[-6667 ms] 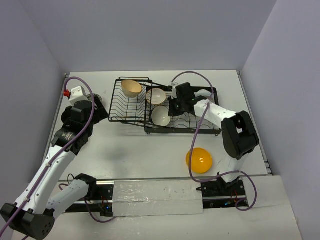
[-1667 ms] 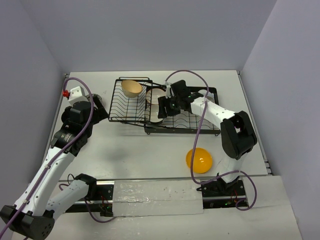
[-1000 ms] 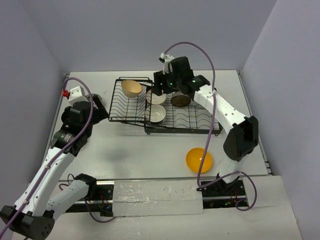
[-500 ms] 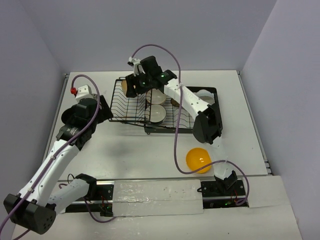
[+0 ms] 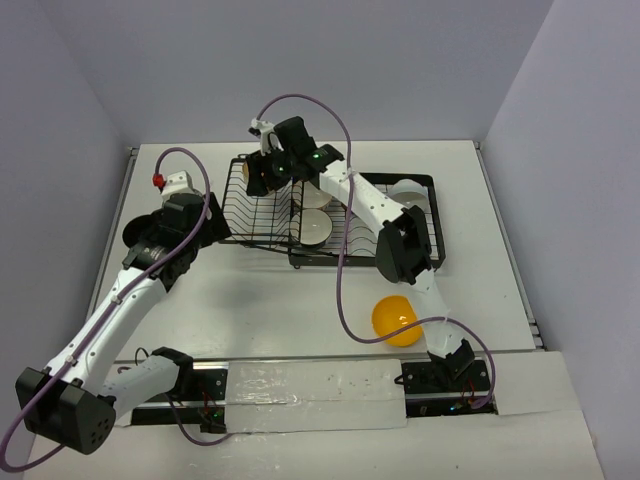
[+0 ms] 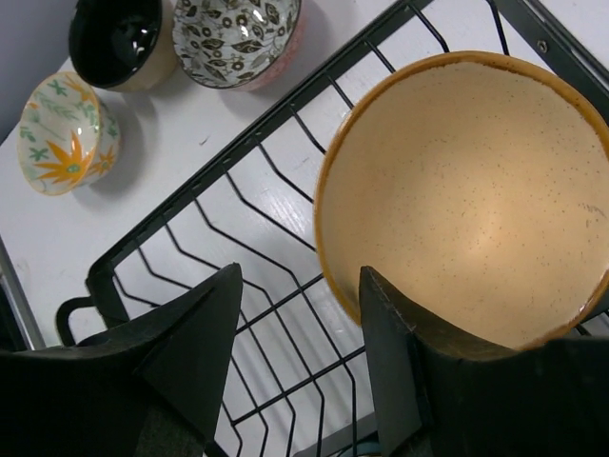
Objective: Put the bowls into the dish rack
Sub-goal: Pick up the bowl from the dish rack.
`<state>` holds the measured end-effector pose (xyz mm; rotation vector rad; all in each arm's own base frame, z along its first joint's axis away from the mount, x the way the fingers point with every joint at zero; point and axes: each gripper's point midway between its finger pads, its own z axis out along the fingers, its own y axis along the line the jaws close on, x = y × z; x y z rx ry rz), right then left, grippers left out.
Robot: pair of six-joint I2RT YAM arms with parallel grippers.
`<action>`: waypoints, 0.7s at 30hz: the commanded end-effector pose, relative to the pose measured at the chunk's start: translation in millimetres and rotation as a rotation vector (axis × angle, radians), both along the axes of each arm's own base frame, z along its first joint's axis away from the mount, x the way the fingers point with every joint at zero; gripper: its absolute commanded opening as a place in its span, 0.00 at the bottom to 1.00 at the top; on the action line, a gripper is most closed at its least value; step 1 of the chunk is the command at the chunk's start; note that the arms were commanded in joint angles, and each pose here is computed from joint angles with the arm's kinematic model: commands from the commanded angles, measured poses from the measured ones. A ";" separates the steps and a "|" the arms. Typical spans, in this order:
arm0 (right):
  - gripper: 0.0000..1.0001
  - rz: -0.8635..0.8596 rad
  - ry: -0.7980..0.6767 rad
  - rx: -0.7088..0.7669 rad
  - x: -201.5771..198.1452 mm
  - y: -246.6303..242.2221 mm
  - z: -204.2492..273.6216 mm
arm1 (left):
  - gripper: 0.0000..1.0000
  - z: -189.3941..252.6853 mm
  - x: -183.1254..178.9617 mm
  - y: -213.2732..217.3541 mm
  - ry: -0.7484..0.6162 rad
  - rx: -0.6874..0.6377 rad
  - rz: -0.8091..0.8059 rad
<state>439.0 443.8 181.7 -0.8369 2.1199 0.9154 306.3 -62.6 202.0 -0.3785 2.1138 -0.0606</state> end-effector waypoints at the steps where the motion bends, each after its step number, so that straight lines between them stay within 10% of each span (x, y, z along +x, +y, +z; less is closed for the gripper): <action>1: 0.59 0.009 -0.061 0.017 6.6 12.2 5.5 | 0.89 12.2 6.9 -6.9 -0.026 -0.019 -0.030; 21: 0.00 -0.102 -0.089 -0.017 25.2 -8.9 -4.2 | 0.89 13.5 6.5 -15.1 -0.027 -0.042 -0.067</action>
